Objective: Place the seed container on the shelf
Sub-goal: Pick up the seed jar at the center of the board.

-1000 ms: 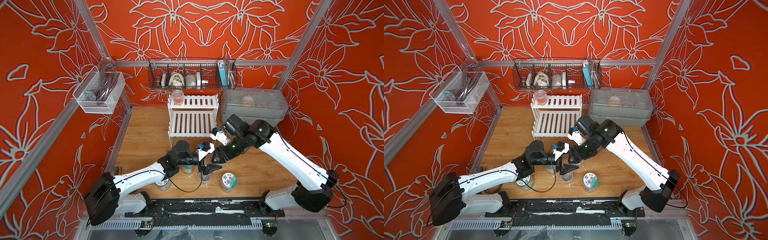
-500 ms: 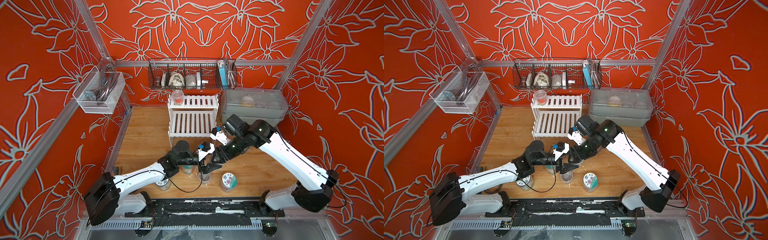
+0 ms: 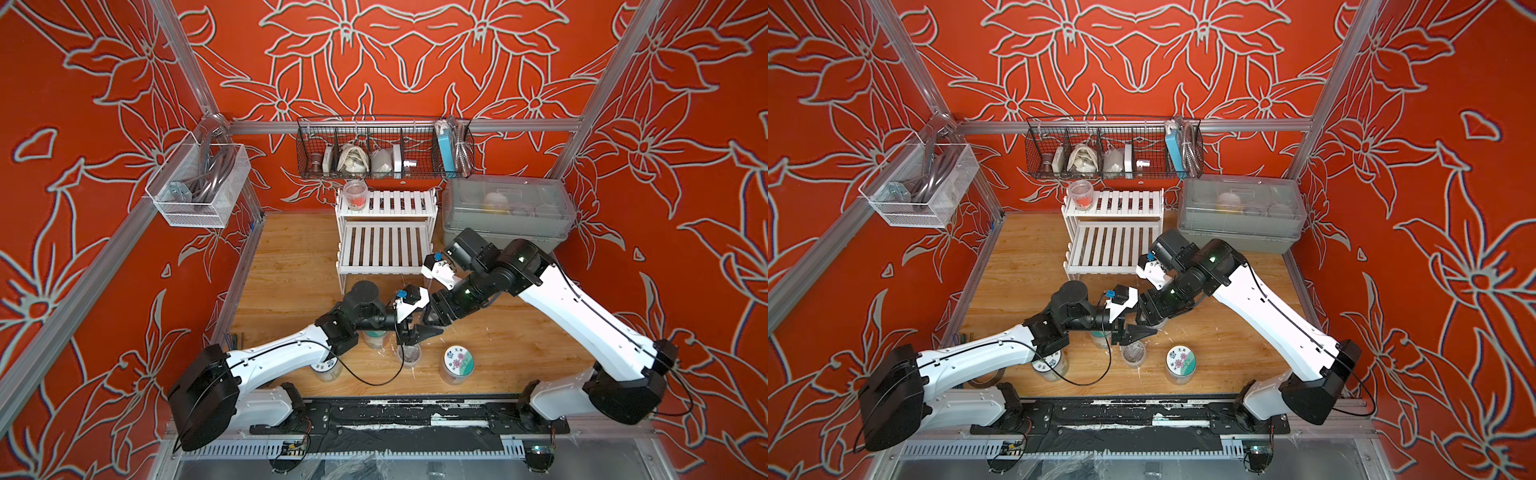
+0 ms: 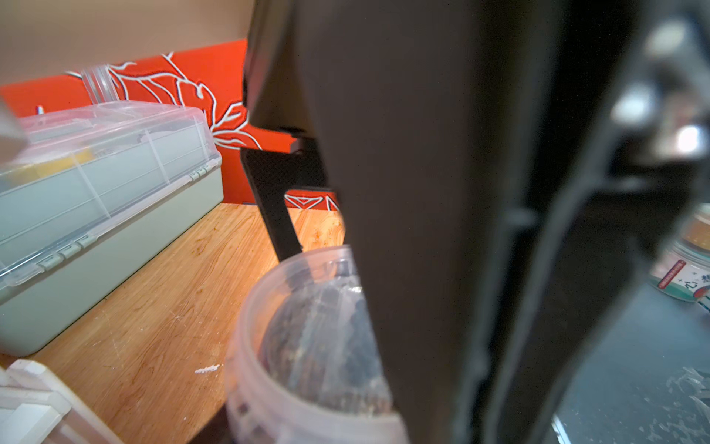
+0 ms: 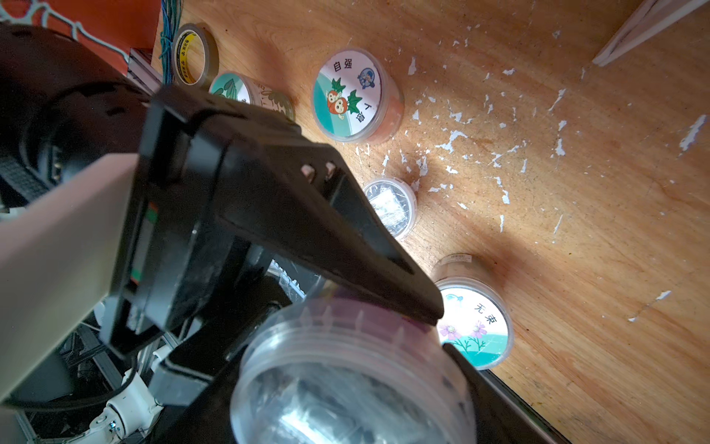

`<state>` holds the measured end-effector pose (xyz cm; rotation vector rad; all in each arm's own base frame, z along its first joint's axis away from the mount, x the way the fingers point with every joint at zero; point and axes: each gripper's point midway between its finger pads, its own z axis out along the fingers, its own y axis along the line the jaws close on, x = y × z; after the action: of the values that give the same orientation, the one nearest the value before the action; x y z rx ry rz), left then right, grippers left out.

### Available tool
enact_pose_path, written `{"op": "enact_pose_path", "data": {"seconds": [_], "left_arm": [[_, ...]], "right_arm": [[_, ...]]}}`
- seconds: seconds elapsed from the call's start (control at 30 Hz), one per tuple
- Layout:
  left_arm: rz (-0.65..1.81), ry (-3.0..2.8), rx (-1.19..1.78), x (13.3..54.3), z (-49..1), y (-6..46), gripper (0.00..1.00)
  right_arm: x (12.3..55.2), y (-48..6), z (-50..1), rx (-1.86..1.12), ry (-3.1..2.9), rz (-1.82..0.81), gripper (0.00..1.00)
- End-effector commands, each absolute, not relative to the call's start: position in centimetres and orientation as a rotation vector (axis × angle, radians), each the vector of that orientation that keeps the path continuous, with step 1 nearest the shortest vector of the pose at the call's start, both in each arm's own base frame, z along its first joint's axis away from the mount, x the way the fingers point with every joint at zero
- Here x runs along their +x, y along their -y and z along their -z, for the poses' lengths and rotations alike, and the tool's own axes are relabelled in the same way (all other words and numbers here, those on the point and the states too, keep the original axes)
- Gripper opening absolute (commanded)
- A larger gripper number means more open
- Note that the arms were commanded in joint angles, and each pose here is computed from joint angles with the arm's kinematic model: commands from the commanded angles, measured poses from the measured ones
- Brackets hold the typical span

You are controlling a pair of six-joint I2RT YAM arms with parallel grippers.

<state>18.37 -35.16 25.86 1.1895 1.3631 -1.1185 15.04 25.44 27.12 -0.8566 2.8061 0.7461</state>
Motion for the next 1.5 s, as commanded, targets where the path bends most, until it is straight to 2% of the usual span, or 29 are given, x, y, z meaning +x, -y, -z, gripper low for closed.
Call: {"op": "enact_pose_path", "data": {"seconds": [0.0,0.13,0.4,0.73,0.93,1.2,1.47], "left_arm": [[1.136,-1.328,1.183,18.2,-27.1,35.5,0.61],[1.123,-1.331,1.165,18.6,-27.2,35.5,0.60],[1.109,-1.324,1.144,19.0,-27.6,35.5,0.59],[1.072,-1.341,1.110,19.6,-27.4,35.3,0.58],[0.936,-1.376,0.936,22.9,-28.4,34.4,0.58],[0.655,-1.285,0.680,28.2,-33.1,32.1,0.58],[0.474,-1.163,0.434,34.3,-38.1,29.0,0.58]], "right_arm": [[15.6,-24.9,-27.5,-0.863,-2.778,-0.668,0.79],[16.9,-23.4,-28.8,-0.806,-2.713,-0.541,0.87],[17.1,-22.9,-31.4,-0.775,-2.562,-0.592,0.96],[16.7,-23.3,-32.2,-0.788,-2.533,-0.653,0.97],[16.9,-21.8,-33.3,-0.740,-2.491,-0.591,0.96],[17.2,-18.8,-34.5,-0.642,-2.402,-0.494,0.97],[17.1,-16.4,-34.7,-0.576,-2.348,-0.425,0.99]]}}
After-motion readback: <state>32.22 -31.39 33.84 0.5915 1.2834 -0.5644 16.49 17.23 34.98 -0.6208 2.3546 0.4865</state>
